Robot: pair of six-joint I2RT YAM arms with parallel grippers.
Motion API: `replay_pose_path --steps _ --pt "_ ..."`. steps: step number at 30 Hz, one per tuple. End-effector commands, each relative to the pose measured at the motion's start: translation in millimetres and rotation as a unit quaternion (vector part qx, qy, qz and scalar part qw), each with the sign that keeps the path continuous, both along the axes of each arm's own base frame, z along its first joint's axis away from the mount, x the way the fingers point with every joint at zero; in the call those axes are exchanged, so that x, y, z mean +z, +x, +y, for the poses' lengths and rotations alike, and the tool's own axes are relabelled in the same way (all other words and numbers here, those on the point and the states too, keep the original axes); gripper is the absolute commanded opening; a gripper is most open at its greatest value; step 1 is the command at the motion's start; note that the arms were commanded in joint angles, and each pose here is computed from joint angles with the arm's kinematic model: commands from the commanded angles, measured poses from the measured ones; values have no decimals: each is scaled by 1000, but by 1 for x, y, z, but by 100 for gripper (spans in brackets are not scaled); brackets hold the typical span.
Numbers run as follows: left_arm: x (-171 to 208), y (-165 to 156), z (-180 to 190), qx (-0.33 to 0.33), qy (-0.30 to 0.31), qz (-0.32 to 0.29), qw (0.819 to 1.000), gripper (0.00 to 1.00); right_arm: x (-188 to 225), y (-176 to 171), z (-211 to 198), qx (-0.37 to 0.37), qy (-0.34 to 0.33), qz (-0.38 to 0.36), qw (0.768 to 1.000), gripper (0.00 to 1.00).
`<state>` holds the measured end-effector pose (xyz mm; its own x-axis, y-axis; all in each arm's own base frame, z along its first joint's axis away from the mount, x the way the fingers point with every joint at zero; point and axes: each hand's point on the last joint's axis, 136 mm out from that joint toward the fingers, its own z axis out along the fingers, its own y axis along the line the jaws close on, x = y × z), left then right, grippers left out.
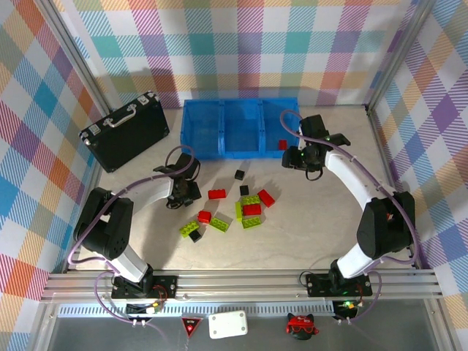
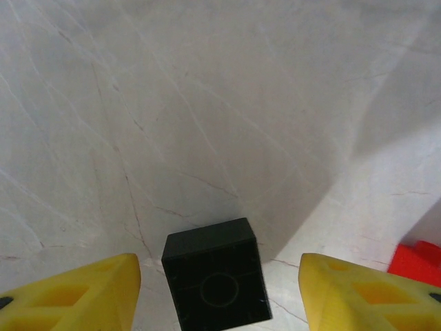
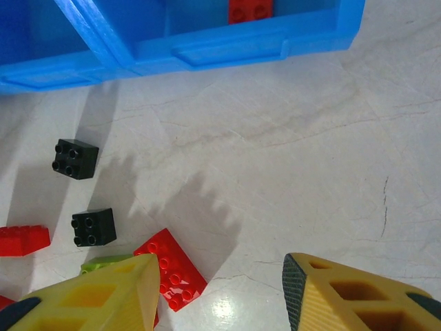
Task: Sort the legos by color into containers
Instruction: Pick up the lego from the middle-left of the table.
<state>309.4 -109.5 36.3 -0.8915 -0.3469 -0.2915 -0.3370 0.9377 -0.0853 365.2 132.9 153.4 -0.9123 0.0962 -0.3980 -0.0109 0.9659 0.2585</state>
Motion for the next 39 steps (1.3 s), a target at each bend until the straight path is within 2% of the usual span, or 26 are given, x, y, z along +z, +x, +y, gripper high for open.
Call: replay_pose_path --steps 1,6,11,15,25,39 --pt "-11 -5 -1 7 3 9 1000 61 4 1 -2 -8 3 -9 1000 52" --pt "-12 -4 -1 9 2 7 1000 53 6 3 -1 -5 1 -9 1000 52" --pt "-9 -3 -1 8 0 1 1000 39 7 3 -1 -8 2 -9 1000 51" --pt "-6 -2 -2 7 -3 -2 1000 34 5 2 -2 -9 1 -3 1000 50" --pt "3 1 -6 -9 -10 -9 1000 32 5 0 -3 -11 -3 -2 1000 49" --pt "66 35 -19 -46 -12 -61 997 32 5 -11 -9 -15 -6 -3 1000 49"
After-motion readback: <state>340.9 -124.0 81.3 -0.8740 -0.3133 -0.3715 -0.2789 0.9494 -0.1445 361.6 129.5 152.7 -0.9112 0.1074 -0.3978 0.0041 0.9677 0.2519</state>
